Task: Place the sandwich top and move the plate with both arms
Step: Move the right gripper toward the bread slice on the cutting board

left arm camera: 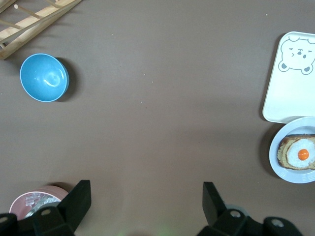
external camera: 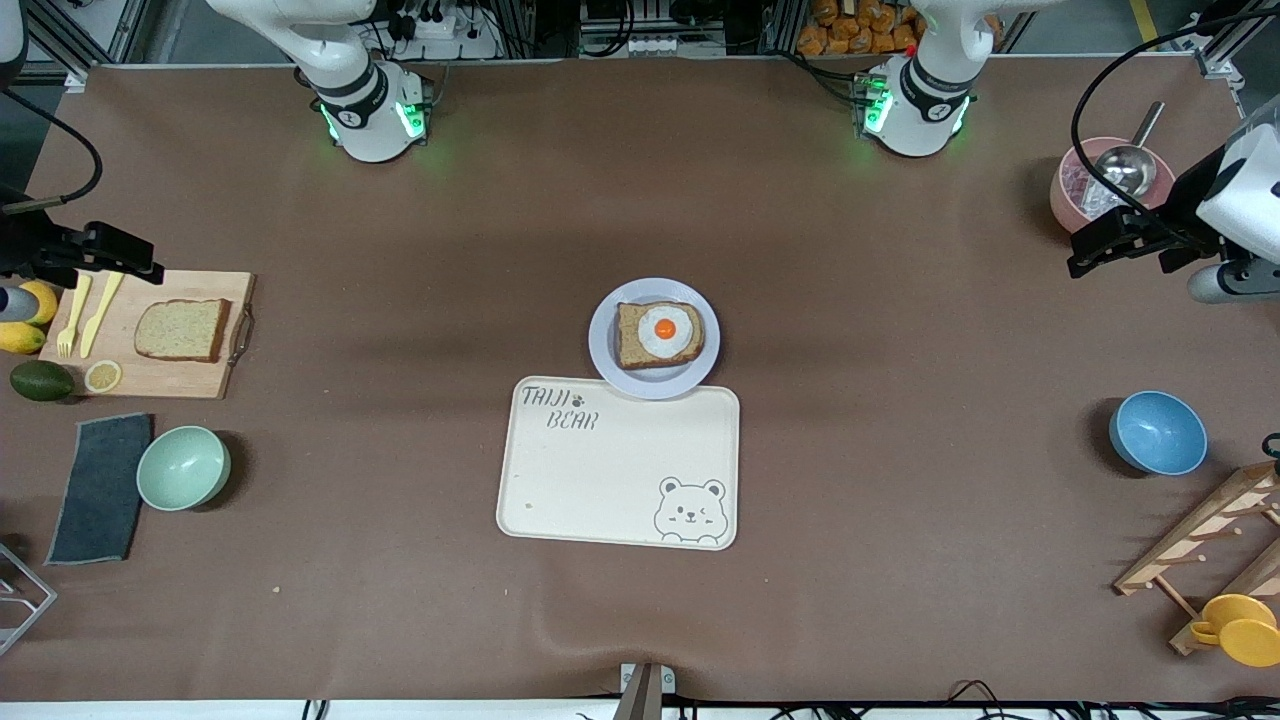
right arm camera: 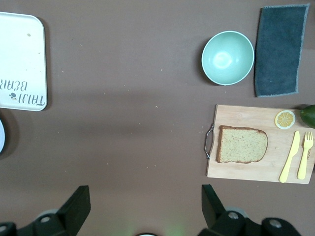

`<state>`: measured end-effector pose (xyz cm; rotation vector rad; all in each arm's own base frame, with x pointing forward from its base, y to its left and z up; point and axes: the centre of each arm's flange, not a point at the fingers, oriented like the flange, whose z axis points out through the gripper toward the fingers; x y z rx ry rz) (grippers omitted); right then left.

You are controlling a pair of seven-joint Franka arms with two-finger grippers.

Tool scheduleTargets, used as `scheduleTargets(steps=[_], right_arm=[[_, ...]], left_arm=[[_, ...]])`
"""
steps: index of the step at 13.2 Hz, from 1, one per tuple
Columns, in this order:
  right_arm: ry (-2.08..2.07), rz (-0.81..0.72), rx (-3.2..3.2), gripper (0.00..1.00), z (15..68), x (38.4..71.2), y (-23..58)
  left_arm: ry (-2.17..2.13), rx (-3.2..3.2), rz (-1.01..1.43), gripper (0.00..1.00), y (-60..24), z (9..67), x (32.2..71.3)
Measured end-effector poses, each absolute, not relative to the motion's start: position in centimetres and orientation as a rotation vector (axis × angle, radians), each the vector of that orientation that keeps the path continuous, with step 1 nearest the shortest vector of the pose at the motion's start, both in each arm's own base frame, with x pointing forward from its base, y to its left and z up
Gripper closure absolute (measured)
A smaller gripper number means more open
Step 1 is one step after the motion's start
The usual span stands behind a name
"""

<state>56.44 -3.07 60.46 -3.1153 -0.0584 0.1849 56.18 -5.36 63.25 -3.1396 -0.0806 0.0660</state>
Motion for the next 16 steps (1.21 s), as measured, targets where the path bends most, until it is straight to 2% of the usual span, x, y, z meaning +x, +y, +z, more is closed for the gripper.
scheduleTargets(steps=[11,16], right_arm=[[-0.043,0.249,-3.107,0.00,59.3,56.4,-3.6],[0.100,0.380,-3.075,0.00,54.2,57.9,-9.4]], left_arm=[[-0.070,-3.189,0.091,0.00,-5.4,62.3,56.9],[-0.058,-3.192,0.158,0.00,-5.9,58.7,58.9]])
